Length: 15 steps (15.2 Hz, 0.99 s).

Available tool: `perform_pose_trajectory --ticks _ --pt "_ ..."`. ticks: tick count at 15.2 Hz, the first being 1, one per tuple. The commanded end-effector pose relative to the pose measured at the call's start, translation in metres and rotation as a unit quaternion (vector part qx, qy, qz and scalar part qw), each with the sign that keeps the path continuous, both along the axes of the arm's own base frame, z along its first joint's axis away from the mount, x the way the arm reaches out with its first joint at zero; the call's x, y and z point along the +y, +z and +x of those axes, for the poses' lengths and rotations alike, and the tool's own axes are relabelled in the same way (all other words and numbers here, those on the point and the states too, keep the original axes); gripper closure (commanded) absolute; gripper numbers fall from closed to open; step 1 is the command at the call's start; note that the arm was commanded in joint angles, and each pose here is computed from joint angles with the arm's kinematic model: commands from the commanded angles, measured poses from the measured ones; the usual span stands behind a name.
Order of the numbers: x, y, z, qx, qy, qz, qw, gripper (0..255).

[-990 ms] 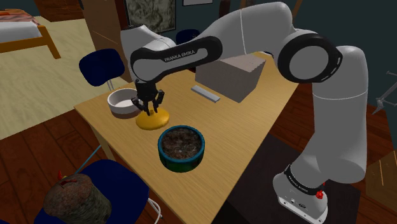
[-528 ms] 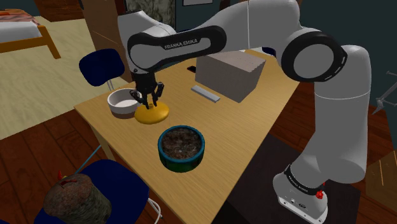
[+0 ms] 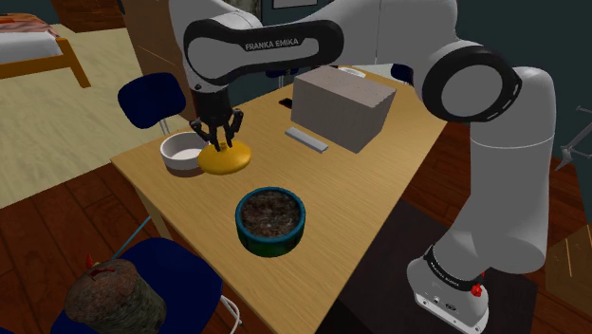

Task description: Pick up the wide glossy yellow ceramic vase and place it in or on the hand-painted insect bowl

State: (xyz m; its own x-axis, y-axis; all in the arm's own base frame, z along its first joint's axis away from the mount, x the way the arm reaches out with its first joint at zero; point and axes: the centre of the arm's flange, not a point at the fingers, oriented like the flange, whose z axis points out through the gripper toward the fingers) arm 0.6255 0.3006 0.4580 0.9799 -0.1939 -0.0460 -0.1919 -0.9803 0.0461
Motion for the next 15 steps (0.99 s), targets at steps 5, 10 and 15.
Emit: perform_pose_trajectory --ticks 5,10,15 --pt "0.0 0.031 0.001 0.0 0.0 0.0 1.0 255" --pt "-0.002 0.046 -0.051 0.0 0.0 0.0 1.0 255" --pt "-0.005 0.062 -0.115 0.0 0.0 0.0 1.0 255"
